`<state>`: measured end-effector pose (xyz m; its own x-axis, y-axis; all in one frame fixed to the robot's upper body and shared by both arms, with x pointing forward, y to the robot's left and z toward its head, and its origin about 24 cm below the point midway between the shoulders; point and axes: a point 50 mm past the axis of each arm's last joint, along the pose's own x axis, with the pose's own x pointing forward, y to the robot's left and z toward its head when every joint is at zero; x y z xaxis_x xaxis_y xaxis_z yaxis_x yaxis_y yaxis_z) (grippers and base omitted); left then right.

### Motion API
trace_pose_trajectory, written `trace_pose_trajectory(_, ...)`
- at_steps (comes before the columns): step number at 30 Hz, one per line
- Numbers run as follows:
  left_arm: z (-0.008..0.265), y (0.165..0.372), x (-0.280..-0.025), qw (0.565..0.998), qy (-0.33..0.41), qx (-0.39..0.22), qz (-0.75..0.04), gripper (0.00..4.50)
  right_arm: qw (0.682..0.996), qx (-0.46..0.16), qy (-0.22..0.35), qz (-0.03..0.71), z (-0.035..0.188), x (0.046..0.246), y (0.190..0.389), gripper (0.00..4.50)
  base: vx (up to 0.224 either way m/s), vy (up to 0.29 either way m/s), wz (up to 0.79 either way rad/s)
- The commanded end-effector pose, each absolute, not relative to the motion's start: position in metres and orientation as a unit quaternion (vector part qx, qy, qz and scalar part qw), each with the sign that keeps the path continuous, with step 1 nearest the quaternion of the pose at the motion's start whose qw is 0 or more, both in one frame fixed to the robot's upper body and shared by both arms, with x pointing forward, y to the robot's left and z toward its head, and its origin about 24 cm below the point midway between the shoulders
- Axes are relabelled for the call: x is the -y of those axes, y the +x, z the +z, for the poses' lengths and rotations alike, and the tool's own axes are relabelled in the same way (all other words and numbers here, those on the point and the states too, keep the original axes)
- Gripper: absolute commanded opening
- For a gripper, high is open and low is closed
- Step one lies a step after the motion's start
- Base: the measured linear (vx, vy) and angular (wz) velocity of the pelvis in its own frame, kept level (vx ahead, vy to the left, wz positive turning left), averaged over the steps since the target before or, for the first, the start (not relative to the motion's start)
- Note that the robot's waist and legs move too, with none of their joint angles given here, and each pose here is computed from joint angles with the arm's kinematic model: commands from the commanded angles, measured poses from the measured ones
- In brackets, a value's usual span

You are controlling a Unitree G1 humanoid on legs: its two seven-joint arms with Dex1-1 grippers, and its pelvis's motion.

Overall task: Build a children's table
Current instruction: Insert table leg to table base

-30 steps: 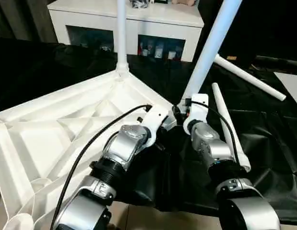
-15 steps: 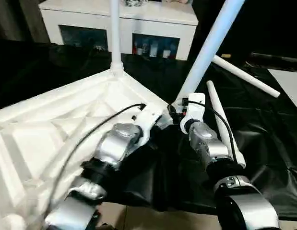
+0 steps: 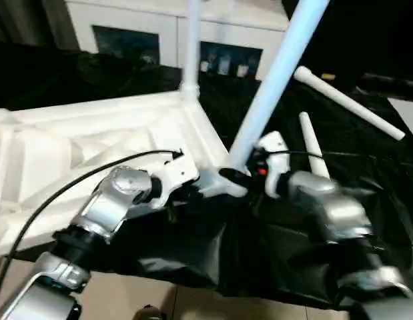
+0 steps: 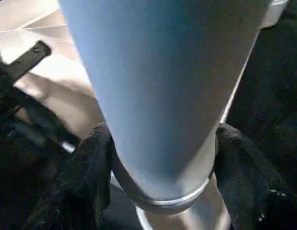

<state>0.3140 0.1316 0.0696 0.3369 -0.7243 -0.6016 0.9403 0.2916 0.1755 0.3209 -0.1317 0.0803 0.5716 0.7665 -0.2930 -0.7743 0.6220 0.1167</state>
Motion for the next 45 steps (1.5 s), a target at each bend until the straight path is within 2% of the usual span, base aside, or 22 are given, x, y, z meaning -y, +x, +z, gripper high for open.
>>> trace_pose_trajectory(1, 0.083, 0.315, -0.123, 0.768, 0.275, -0.167, -0.554, 0.00, 0.880, -0.156, -0.012, 0.448, 0.086, 0.134, 0.318, 2.69, 0.000, 0.000, 0.00)
trace_pose_trajectory(2, 0.087, 0.317, -0.124, 0.781, 0.259, -0.157, -0.547, 0.00, 0.880, -0.156, -0.012, 0.448, 0.088, 0.137, 0.317, 2.69, 0.000, 0.000, 0.00)
trace_pose_trajectory(4, 0.093, 0.321, -0.126, 0.797, 0.233, -0.141, -0.540, 0.44, 0.880, -0.156, -0.010, 0.448, 0.091, 0.141, 0.315, 2.69, 0.000, 0.000, 0.00)
trace_pose_trajectory(6, 0.098, 0.322, -0.127, 0.804, 0.208, -0.134, -0.541, 0.58, 0.879, -0.156, -0.009, 0.450, 0.092, 0.142, 0.314, 2.69, 0.000, 0.000, 0.00)
trace_pose_trajectory(7, 0.119, 0.325, -0.127, 0.824, 0.135, -0.094, -0.542, 0.63, 0.875, -0.157, -0.007, 0.457, 0.095, 0.141, 0.312, 2.69, 0.000, 0.000, 0.00)
trace_pose_trajectory(8, 0.120, 0.325, -0.127, 0.825, 0.132, -0.092, -0.542, 0.68, 0.875, -0.157, -0.007, 0.458, 0.095, 0.141, 0.312, 2.69, 0.000, 0.000, 0.00)
trace_pose_trajectory(9, 0.138, 0.326, -0.129, 0.833, 0.065, -0.057, -0.546, 0.77, 0.870, -0.161, -0.006, 0.467, 0.097, 0.140, 0.309, 2.69, 0.000, 0.000, 0.00)
trace_pose_trajectory(11, 0.151, 0.326, -0.129, 0.831, 0.015, -0.034, -0.555, 1.01, 0.863, -0.166, -0.007, 0.476, 0.097, 0.138, 0.306, 2.69, 0.000, 0.000, 0.00)
trace_pose_trajectory(14, 0.166, 0.323, -0.122, 0.815, -0.040, -0.007, -0.577, 1.14, 0.849, -0.176, -0.009, 0.498, 0.097, 0.134, 0.301, 2.69, 0.000, 0.000, 0.00)
trace_pose_trajectory(15, 0.167, 0.322, -0.120, 0.812, -0.045, -0.006, -0.582, 1.33, 0.846, -0.177, -0.009, 0.503, 0.097, 0.133, 0.300, 2.69, 0.000, 0.000, 0.00)
trace_pose_trajectory(18, 0.169, 0.315, -0.107, 0.791, -0.067, -0.006, -0.608, 1.49, 0.837, -0.182, -0.009, 0.517, 0.096, 0.128, 0.297, 2.69, 0.000, 0.000, 0.00)
trace_pose_trajectory(21, 0.164, 0.308, -0.085, 0.772, -0.082, -0.018, -0.630, 1.76, 0.821, -0.190, -0.010, 0.538, 0.096, 0.120, 0.290, 2.69, 0.000, 0.000, 0.00)
trace_pose_trajectory(29, 0.171, 0.299, -0.063, 0.744, -0.130, -0.018, -0.655, 2.35, 0.810, -0.200, -0.014, 0.551, 0.093, 0.114, 0.284, 2.69, 0.000, 0.000, 0.00)
trace_pose_trajectory(31, 0.170, 0.297, -0.059, 0.740, -0.125, -0.024, -0.661, 2.70, 0.809, -0.204, -0.018, 0.552, 0.092, 0.113, 0.283, 2.69, 0.000, 0.000, 0.00)
trace_pose_trajectory(34, 0.164, 0.298, -0.055, 0.751, -0.097, -0.028, -0.652, 2.82, 0.805, -0.207, -0.026, 0.555, 0.091, 0.112, 0.281, 2.69, 0.000, 0.000, 0.00)
trace_pose_trajectory(36, 0.162, 0.298, -0.054, 0.754, -0.094, -0.030, -0.650, 3.16, 0.804, -0.208, -0.028, 0.556, 0.091, 0.112, 0.281, 2.69, 0.000, 0.000, 0.00)
trace_pose_trajectory(38, 0.162, 0.298, -0.055, 0.757, -0.094, -0.030, -0.646, 3.21, 0.806, -0.207, -0.027, 0.554, 0.091, 0.112, 0.281, 2.69, 0.000, 0.000, 0.00)
trace_pose_trajectory(39, 0.162, 0.297, -0.056, 0.755, -0.092, -0.033, -0.648, 2.79, 0.807, -0.207, -0.027, 0.553, 0.091, 0.112, 0.281, 2.69, 0.000, 0.000, 0.00)
trace_pose_trajectory(44, 0.163, 0.298, -0.059, 0.758, -0.096, -0.034, -0.645, 2.82, 0.807, -0.207, -0.027, 0.552, 0.091, 0.113, 0.281, 2.69, 0.000, 0.000, 0.00)
trace_pose_trajectory(45, 0.164, 0.301, -0.061, 0.766, -0.101, -0.030, -0.634, 2.38, 0.807, -0.207, -0.029, 0.552, 0.091, 0.113, 0.281, 2.69, 0.000, 0.000, 0.00)
